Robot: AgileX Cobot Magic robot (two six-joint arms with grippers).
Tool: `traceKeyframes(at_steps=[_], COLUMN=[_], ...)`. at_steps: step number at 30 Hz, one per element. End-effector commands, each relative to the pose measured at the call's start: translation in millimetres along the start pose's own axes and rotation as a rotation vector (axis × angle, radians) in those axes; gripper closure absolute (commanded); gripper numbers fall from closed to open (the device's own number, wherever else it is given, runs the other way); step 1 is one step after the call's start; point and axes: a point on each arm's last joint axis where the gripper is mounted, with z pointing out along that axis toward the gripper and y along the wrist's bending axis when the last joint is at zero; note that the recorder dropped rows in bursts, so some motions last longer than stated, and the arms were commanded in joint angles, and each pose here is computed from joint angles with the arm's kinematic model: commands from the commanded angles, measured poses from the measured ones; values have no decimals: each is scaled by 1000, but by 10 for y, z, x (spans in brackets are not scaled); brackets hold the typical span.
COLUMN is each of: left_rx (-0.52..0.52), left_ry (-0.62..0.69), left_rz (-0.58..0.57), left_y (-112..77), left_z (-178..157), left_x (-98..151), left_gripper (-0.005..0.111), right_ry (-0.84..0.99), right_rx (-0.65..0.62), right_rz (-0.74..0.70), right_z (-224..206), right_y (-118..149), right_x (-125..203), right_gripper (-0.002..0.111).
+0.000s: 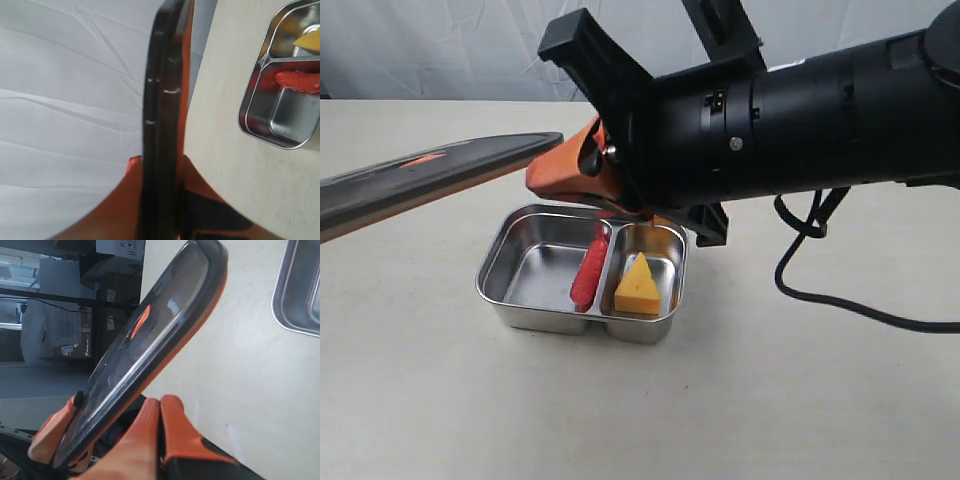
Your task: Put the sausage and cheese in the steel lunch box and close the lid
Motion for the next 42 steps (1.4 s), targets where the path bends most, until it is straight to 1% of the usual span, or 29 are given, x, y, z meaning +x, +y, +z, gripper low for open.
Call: traceKeyframes(at_steps=[1, 4, 6, 8, 13, 14, 15, 16, 20, 22, 25, 27, 32, 36, 37, 40, 42], left_rx=[-30, -24, -22, -20, -11, -8, -4, 2, 24, 25, 34, 46, 68, 70, 70, 84, 104], left_ry=[-24, -30, -30, -30, -31, -33, -33, -36, -67, -76, -79, -81, -85, -85, -85, -89, -98], left_rz=[-47, -61, -58, -56, -54, -56, -56, -53, -42, -55, -56, -56, -55, -55, -57, -57, -57], left_y=[28, 10, 9, 7, -1, -4, -8, -13, -32, -32, -40, -52, -71, -73, -73, -85, -107], left_z=[-12, -4, -4, -4, -4, -4, -4, -4, -6, -7, -7, -8, -9, -10, -10, -11, -21], left_x=[-24, -21, -21, -21, -22, -24, -24, -26, -54, -62, -65, -67, -71, -71, -71, -75, -83], left_gripper=[107, 107, 107, 107, 107, 107, 107, 107, 107, 107, 107, 107, 107, 107, 107, 107, 107], right_ry=[-32, -22, -18, -24, -50, -54, -57, -58, -46, -41, -47, -64, -152, -163, -148, -133, -126], right_rx=[51, 80, 74, 53, -23, -24, -27, -29, -25, -19, -4, 11, 48, 81, 94, 129, 144], right_rz=[-114, -169, -152, -111, 39, 51, 71, 98, 182, 219, 247, 252, 238, 161, 119, 25, -11], right_z=[-7, -9, -8, -7, -3, 12, 29, 56, 179, 240, 302, 327, 326, 312, 313, 311, 310], right_y=[-53, -79, -74, -55, 9, 5, -3, -16, -94, -138, -194, -227, -278, -297, -301, -322, -333], right_x=[-48, -43, -38, -41, -63, -68, -76, -86, -109, -120, -138, -158, -238, -246, -236, -228, -224], right_gripper=[109, 109, 103, 92, 49, 43, 40, 39, 39, 39, 40, 49, 85, 107, 109, 109, 109])
